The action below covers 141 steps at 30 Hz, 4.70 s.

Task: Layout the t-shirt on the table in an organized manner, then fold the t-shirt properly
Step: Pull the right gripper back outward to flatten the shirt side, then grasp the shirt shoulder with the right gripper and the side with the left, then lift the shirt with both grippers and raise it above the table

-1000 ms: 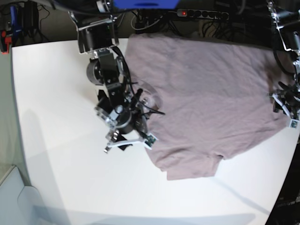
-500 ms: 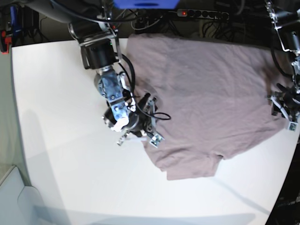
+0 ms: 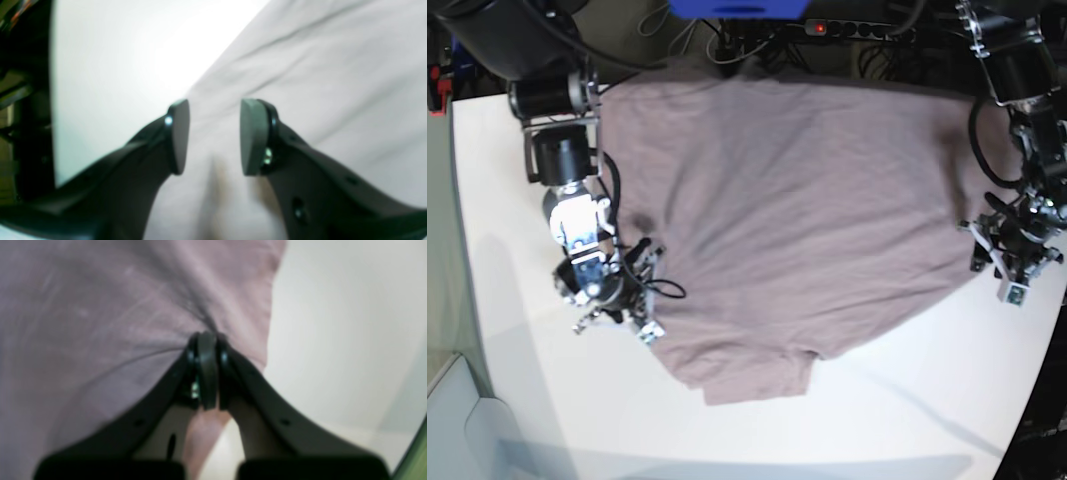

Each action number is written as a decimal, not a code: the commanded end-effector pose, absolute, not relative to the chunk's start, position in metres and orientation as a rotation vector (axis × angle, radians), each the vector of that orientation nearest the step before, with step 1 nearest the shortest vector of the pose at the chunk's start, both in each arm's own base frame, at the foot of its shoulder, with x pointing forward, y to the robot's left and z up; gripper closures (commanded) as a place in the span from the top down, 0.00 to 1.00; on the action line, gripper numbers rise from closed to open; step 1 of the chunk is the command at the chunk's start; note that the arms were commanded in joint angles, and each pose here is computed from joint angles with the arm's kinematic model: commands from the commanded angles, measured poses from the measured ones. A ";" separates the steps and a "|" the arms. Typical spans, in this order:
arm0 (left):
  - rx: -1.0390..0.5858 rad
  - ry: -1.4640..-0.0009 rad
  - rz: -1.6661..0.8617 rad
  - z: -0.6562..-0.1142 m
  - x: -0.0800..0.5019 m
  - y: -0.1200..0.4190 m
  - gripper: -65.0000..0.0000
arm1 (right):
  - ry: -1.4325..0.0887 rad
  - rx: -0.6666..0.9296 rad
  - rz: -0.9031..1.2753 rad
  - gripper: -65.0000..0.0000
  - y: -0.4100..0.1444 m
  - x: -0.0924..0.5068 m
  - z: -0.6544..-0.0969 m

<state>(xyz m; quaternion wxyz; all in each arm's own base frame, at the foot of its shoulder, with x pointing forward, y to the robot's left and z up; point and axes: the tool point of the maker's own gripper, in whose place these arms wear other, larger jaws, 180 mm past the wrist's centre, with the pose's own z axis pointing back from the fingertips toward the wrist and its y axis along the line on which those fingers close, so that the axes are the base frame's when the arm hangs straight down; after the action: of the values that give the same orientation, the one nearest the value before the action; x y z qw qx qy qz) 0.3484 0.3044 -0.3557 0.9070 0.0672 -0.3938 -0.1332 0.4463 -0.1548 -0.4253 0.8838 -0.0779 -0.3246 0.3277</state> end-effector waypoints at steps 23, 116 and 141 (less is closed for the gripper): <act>-0.026 -0.746 -0.448 -0.382 0.308 0.176 0.38 | -0.801 -0.404 0.580 0.01 -0.216 0.428 -0.316; 0.228 -0.748 -0.309 -0.367 0.271 0.302 0.39 | -0.611 -0.206 0.640 0.43 -0.126 0.227 -0.378; 0.084 -0.578 -0.128 -0.442 0.225 0.314 0.57 | -0.575 -0.196 0.647 0.43 -0.127 0.211 -0.386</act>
<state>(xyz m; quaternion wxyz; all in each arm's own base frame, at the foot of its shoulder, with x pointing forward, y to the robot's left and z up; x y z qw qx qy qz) 0.2384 0.3090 -0.4328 0.9443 0.0294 -0.3237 -0.0508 0.2046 -0.1286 -0.3944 0.9082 -0.0929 -0.2599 0.3146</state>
